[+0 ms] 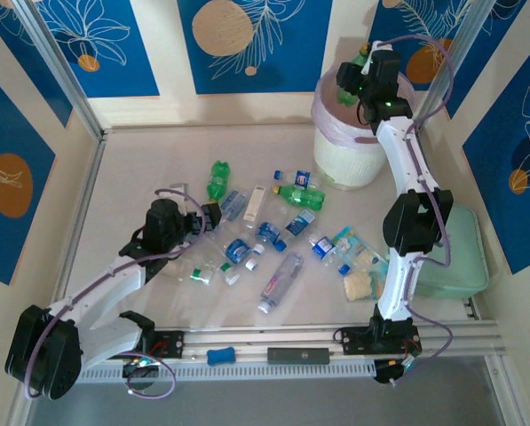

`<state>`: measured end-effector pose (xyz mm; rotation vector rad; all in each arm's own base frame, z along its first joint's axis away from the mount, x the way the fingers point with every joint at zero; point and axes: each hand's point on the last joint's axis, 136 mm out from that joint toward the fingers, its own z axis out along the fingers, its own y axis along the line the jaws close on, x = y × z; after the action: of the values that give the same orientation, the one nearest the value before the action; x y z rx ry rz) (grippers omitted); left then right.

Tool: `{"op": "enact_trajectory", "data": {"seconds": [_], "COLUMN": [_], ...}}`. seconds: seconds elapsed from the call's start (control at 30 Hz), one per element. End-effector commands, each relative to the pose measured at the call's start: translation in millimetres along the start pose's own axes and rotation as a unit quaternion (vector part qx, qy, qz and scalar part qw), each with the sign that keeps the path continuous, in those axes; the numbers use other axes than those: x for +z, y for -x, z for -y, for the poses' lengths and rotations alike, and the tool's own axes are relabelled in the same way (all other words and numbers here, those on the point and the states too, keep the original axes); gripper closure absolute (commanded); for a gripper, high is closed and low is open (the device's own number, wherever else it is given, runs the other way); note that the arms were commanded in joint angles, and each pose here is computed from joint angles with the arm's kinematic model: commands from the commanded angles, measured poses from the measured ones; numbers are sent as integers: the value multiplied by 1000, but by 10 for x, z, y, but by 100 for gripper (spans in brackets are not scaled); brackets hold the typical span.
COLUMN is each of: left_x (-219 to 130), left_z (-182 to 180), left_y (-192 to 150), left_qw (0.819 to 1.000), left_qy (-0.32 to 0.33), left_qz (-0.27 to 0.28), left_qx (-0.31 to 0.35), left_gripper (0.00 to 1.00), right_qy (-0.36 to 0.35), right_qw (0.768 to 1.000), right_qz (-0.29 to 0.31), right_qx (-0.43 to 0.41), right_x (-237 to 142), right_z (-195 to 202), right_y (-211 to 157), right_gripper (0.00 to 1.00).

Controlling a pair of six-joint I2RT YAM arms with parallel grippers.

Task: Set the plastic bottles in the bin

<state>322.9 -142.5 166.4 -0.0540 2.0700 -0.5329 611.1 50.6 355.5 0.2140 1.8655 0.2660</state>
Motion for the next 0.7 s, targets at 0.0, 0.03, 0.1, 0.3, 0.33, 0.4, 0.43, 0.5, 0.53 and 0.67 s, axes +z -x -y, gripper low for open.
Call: {"op": "enact_trajectory", "data": {"seconds": [0.0,0.03,0.1,0.3,0.33,0.4,0.43,0.5,0.53,0.67], "left_x": [-59,-67,-79,-108,-111,-119,-122,-125,-133,-160], "left_z": [-53,-57,-62,-58,-50,-36,-31,-41,-42,-65], "left_y": [-61,-65,-67,-59,-48,-30,-30,-42,-43,-59], "left_qw": [1000,1000,1000,1000,1000,1000,1000,1000,1000,1000], "left_qy": [9,9,11,10,9,7,7,9,9,15], "left_qz": [-7,-7,-8,-6,-6,-6,-7,-10,-11,-14], "left_qx": [15,17,19,20,19,20,21,20,21,23], "left_gripper": [0,0,0,0,0,0,0,0,0,0], "right_qy": [-20,-21,-25,-25,-24,-19,-16,-8,-1,16], "right_qw": [999,999,999,999,999,999,999,999,999,999], "right_qz": [-7,-6,-5,3,8,15,19,26,28,25], "right_qx": [-26,-28,-27,-23,-25,-29,-31,-34,-34,-37], "right_x": [-42,-42,-37,-127,-168,-228,-262,-328,-366,-510], "right_z": [-49,-61,-56,-101,-125,-170,-204,-261,-306,-421], "right_y": [21,20,23,162,221,302,345,415,442,495], "right_gripper": [52,50,44,20,17,14,13,9,8,4]}}
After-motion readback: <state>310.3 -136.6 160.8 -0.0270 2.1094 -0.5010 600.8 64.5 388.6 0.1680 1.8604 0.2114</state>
